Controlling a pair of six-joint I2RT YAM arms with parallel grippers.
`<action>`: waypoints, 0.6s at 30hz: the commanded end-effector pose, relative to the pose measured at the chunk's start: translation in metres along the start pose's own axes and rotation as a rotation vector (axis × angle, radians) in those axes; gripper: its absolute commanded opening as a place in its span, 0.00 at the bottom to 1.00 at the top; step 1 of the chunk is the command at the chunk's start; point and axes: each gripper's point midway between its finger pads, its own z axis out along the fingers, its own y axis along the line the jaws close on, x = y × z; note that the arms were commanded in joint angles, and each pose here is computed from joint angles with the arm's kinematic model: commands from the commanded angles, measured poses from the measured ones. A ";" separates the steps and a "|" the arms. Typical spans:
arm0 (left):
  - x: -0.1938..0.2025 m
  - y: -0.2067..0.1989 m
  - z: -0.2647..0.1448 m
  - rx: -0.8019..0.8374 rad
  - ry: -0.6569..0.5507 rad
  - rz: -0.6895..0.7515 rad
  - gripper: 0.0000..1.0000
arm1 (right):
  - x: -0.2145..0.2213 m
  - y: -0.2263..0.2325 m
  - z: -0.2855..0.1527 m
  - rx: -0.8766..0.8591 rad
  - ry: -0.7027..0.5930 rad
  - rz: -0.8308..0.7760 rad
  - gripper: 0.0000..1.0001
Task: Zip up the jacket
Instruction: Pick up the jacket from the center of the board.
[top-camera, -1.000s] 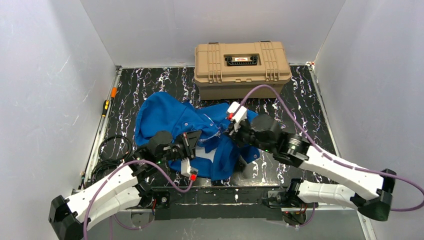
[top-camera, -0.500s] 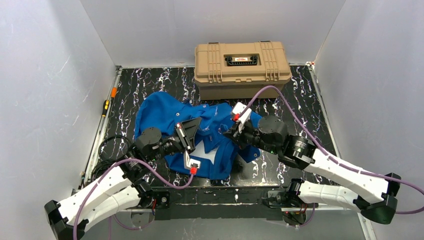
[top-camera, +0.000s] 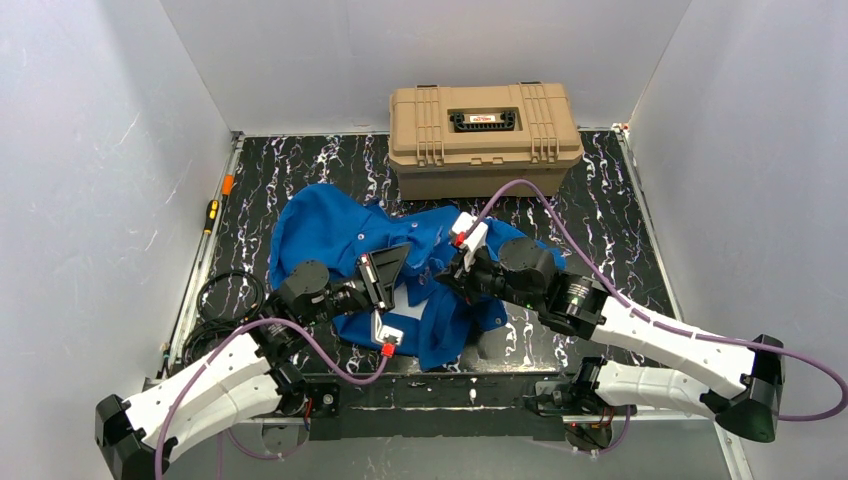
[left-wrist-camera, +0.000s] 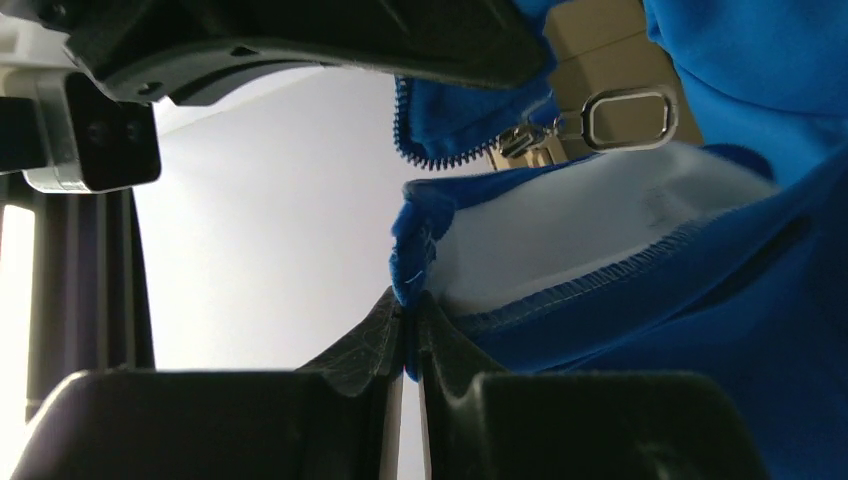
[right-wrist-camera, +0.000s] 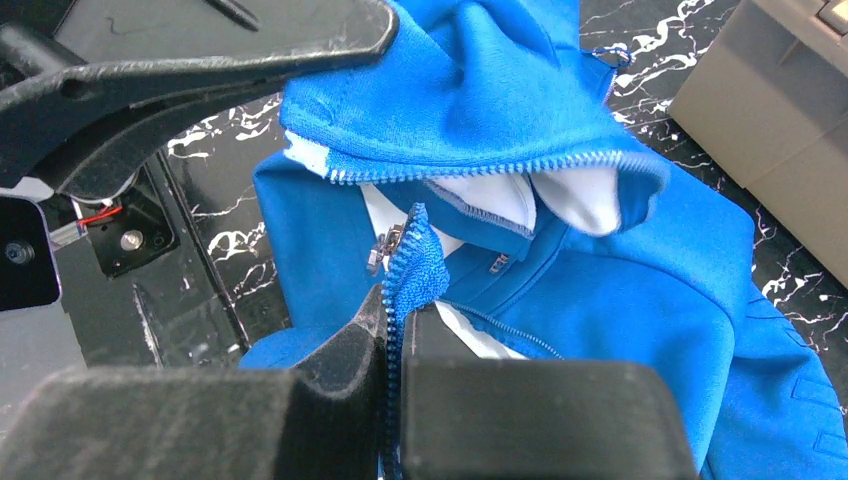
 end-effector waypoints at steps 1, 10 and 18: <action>-0.008 0.020 -0.004 -0.098 -0.031 0.063 0.07 | -0.026 0.002 0.002 -0.004 -0.106 0.017 0.01; -0.048 -0.073 -0.022 0.131 -0.112 -0.117 0.38 | 0.000 -0.006 -0.005 0.038 -0.015 0.005 0.01; -0.066 -0.117 -0.036 0.262 -0.139 -0.208 0.48 | 0.031 -0.011 -0.016 0.066 0.052 0.030 0.01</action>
